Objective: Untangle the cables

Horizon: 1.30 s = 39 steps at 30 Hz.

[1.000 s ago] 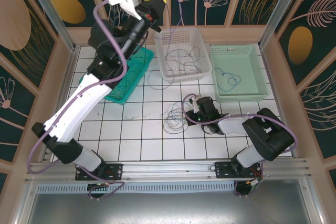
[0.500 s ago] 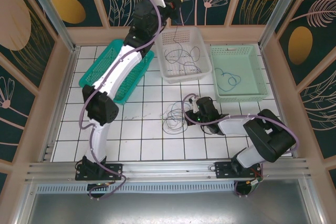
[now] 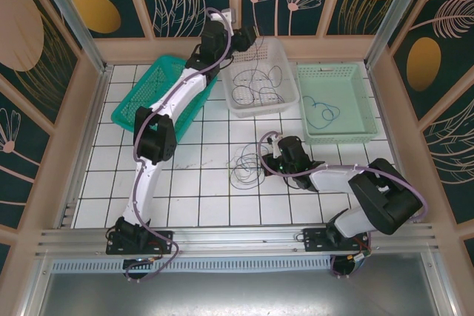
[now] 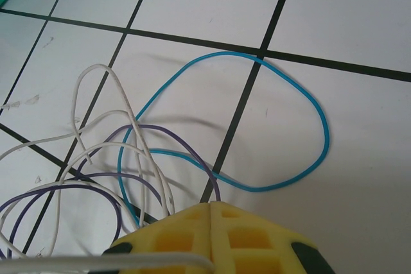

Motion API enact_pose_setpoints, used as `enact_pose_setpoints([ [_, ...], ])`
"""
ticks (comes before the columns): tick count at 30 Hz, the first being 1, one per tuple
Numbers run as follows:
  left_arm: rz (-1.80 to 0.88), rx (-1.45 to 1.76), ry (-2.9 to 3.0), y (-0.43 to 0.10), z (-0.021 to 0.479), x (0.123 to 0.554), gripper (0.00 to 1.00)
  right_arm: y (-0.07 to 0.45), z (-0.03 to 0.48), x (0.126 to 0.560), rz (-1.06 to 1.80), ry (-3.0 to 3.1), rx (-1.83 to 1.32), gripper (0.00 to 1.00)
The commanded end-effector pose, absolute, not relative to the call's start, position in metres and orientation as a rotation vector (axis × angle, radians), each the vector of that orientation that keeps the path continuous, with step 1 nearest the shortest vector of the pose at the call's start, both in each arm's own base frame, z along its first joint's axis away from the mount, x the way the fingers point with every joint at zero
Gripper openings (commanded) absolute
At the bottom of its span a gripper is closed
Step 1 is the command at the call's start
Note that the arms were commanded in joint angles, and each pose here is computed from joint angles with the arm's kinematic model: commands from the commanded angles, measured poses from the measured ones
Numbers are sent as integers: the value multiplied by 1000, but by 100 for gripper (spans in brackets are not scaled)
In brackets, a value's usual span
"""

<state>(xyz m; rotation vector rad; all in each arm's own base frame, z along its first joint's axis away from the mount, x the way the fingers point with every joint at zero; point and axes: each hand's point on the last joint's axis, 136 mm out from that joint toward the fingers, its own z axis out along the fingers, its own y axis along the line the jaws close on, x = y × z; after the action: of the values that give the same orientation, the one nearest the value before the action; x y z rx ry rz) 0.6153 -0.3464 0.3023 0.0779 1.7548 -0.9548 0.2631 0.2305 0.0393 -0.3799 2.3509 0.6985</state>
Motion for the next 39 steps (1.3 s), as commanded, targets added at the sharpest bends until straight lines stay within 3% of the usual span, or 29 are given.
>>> enact_pose_setpoints([
  [1, -939, 90, 1777, -349, 300, 611, 67, 230, 46, 262, 701, 2347, -363, 5],
  [5, -910, 149, 1788, -348, 302, 602, 98, 233, 57, 264, 716, 2318, -365, 5],
  [13, -788, 140, 1818, -322, 313, 580, 99, 235, 87, 270, 736, 2248, -354, 4],
  [23, -828, 177, 1771, -300, 314, 507, 99, 239, 124, 274, 771, 2169, -381, 2],
  [39, -910, 321, 1845, -300, 232, 388, 97, 253, 258, 277, 888, 1895, -468, 0],
])
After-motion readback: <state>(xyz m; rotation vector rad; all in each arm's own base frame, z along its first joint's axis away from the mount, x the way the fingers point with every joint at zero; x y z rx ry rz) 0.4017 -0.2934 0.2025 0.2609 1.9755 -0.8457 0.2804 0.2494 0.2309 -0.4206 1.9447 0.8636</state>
